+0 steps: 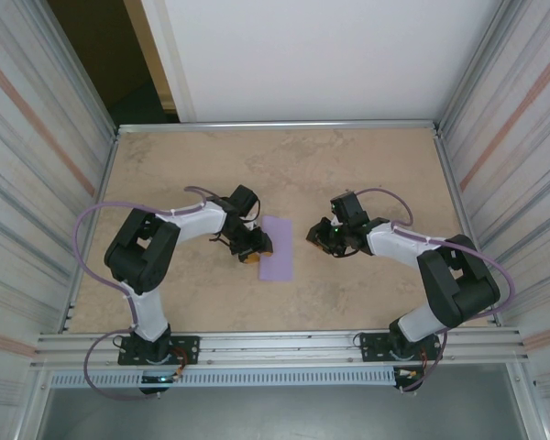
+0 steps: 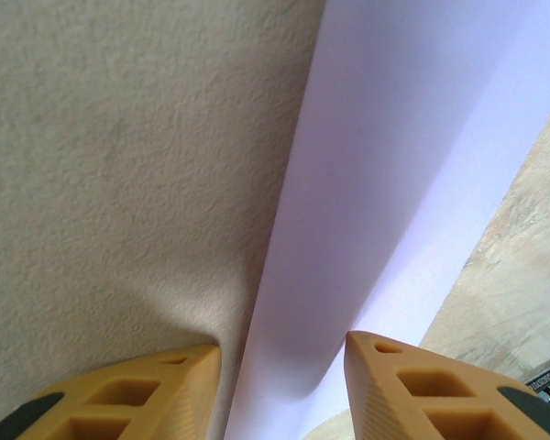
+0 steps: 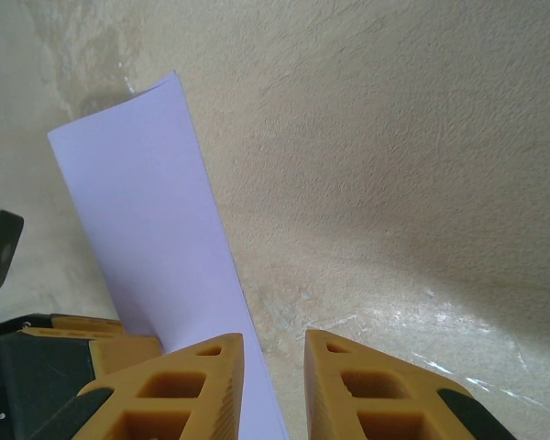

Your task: Fold a paper plane with a square sheet of paper (pick it up from the middle)

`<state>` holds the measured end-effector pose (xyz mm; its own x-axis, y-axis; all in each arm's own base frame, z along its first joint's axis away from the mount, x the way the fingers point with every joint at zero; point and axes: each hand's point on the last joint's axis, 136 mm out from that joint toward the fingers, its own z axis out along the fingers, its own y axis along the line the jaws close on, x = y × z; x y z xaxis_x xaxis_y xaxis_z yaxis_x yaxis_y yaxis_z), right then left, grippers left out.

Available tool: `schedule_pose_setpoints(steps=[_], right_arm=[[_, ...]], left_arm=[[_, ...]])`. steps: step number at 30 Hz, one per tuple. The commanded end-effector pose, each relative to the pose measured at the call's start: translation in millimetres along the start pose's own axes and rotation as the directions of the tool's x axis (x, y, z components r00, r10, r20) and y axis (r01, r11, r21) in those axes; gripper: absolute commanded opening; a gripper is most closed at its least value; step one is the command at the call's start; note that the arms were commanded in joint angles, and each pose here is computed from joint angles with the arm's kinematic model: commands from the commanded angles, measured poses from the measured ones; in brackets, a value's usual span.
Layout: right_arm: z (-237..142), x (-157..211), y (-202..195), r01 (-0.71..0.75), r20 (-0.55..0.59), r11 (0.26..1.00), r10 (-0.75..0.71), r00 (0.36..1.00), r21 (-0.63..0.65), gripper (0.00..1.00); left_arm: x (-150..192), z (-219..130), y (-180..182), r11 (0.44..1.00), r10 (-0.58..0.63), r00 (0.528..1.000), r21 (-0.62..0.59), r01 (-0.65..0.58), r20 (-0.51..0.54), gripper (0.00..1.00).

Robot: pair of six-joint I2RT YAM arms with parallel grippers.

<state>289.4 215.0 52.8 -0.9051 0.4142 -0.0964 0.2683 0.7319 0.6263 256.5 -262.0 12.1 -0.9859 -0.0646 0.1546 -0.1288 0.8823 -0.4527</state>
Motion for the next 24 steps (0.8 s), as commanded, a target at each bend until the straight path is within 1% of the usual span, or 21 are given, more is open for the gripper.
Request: schedule_pose_setpoints(steps=[1,13,20,24], right_arm=[[1,2,-6,0.016,0.001,1.000,-0.016,1.000,0.025,0.23],[15,16,8,0.076,-0.055,0.997,-0.076,0.996,-0.004,0.23],[23,31,32,0.156,-0.111,0.985,-0.164,0.980,-0.078,0.22],[30,42,45,0.185,-0.149,0.975,-0.202,0.968,-0.123,0.20]], left_arm=[[23,43,61,0.979,-0.061,0.994,-0.199,0.042,-0.091,0.43],[27,47,71,0.966,-0.114,0.987,-0.243,0.085,-0.109,0.44],[28,49,74,0.960,-0.127,0.985,-0.264,0.092,-0.119,0.45],[29,50,75,0.959,-0.131,0.984,-0.268,0.094,-0.122,0.45]])
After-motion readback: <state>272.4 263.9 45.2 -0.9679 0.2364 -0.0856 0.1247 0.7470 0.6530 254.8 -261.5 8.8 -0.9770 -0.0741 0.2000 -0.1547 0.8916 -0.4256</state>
